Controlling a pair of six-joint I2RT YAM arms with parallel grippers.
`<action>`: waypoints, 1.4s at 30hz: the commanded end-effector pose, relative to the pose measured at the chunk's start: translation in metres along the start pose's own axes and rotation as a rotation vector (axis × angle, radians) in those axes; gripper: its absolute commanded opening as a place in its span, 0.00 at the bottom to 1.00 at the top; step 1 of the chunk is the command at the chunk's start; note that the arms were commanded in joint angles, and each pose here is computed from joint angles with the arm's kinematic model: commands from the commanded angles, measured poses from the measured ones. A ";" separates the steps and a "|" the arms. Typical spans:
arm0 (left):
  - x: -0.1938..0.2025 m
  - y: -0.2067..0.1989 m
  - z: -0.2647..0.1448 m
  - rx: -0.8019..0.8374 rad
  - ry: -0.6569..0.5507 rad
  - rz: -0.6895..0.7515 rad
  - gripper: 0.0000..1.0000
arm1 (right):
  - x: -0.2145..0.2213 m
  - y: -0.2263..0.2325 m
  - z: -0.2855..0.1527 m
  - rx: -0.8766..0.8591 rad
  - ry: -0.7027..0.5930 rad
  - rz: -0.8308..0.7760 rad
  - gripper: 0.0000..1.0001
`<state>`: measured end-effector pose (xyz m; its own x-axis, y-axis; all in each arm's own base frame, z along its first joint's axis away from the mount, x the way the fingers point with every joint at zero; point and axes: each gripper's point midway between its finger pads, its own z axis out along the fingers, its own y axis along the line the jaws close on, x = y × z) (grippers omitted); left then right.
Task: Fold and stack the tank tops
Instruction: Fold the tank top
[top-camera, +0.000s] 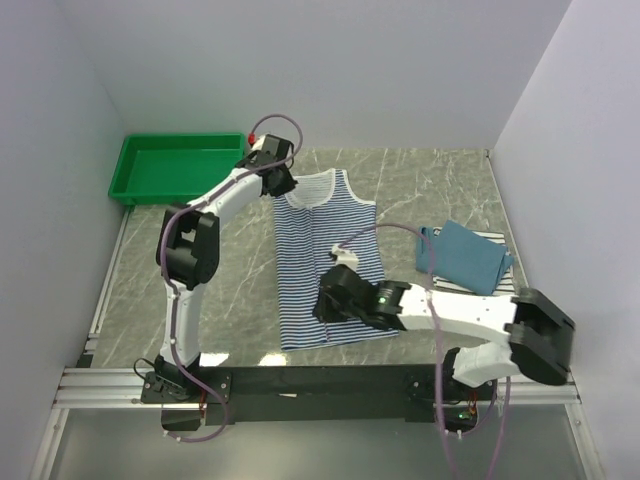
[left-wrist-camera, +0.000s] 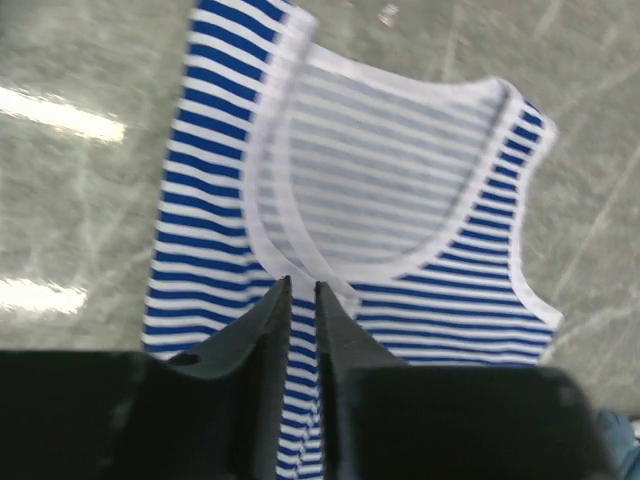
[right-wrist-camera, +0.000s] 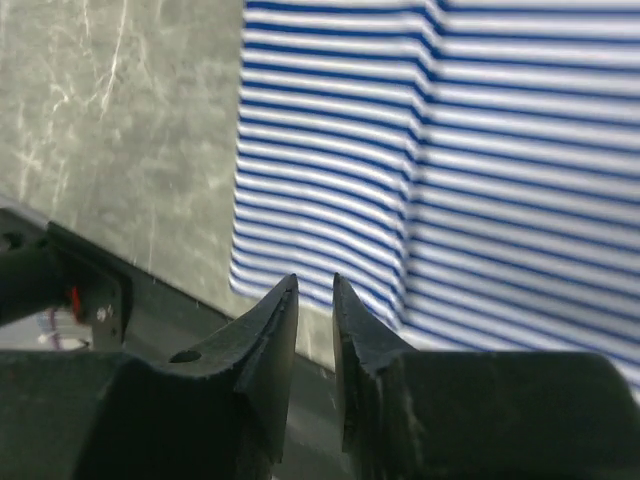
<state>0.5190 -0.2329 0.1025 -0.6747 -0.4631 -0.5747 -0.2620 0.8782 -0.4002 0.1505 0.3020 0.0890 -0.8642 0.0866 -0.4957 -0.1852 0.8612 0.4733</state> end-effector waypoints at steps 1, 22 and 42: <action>0.010 0.013 0.016 -0.009 0.040 -0.015 0.19 | -0.005 0.004 0.021 0.059 -0.001 -0.105 0.27; -0.026 0.102 0.056 -0.099 0.068 0.001 0.22 | 0.058 0.123 0.120 -0.080 0.213 -0.300 0.26; -0.117 -0.028 -0.089 0.386 -0.144 -0.038 0.56 | -0.169 0.000 0.026 0.003 -0.211 0.046 0.49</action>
<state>0.5609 -0.1712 0.1765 -0.6346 -0.4827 -0.6036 -0.0709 0.8140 -0.5765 0.2797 0.3504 0.1598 -0.7772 0.1776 -0.6037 -0.2303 0.8125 0.5355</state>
